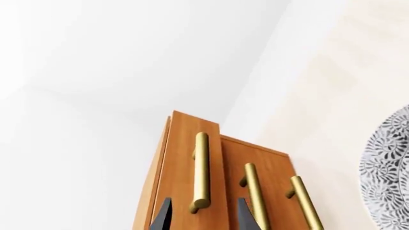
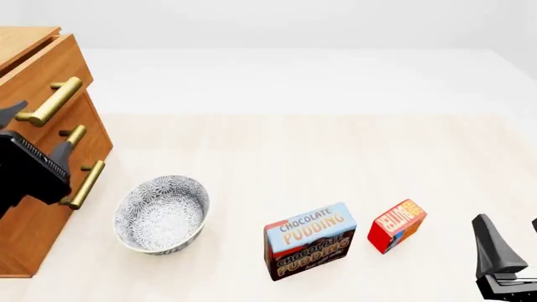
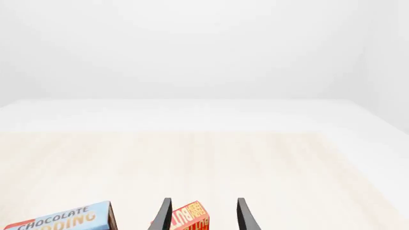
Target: Put the butter at the back in the top drawer of the cabinet and close it.
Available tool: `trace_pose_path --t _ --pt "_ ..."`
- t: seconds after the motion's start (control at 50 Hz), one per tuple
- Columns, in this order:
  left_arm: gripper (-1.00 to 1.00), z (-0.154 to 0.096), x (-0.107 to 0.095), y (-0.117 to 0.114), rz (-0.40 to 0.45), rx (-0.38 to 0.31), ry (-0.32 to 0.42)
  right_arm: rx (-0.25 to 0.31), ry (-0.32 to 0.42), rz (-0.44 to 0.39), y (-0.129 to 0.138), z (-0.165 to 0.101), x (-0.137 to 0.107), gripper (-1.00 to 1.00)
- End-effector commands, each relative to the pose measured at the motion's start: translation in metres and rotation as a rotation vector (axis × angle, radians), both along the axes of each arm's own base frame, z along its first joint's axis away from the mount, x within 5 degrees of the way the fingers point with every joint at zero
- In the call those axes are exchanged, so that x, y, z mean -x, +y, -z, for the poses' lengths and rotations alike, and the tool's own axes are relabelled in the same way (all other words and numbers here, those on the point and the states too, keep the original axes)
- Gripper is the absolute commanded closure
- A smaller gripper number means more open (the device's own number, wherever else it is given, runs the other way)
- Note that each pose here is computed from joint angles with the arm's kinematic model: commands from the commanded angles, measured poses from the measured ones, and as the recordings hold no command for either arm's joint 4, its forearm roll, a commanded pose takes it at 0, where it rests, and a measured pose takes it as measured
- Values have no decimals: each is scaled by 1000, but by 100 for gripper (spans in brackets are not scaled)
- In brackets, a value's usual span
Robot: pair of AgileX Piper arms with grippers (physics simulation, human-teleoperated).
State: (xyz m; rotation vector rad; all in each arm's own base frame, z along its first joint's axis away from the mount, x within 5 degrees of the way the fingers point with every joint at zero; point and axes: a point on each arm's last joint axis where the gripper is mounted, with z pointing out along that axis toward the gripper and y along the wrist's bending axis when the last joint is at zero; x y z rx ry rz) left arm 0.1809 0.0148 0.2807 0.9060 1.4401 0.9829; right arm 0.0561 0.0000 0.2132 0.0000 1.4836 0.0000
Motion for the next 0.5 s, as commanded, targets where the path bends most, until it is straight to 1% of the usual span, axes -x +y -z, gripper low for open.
trace_pose_path --t 0.02,0.26,0.3,0.5 --pt "-100 2 -9 4 -18 -18 2 0 0 0 0 0 0 -100" --pt "-100 3 -16 8 -31 -25 8 0 0 0 0 0 0 -100" --pt "-100 7 -22 9 -32 -27 14 0 0 0 0 0 0 -100" --pt "-100 12 -29 14 -55 -35 25 0 0 0 0 0 0 -100"
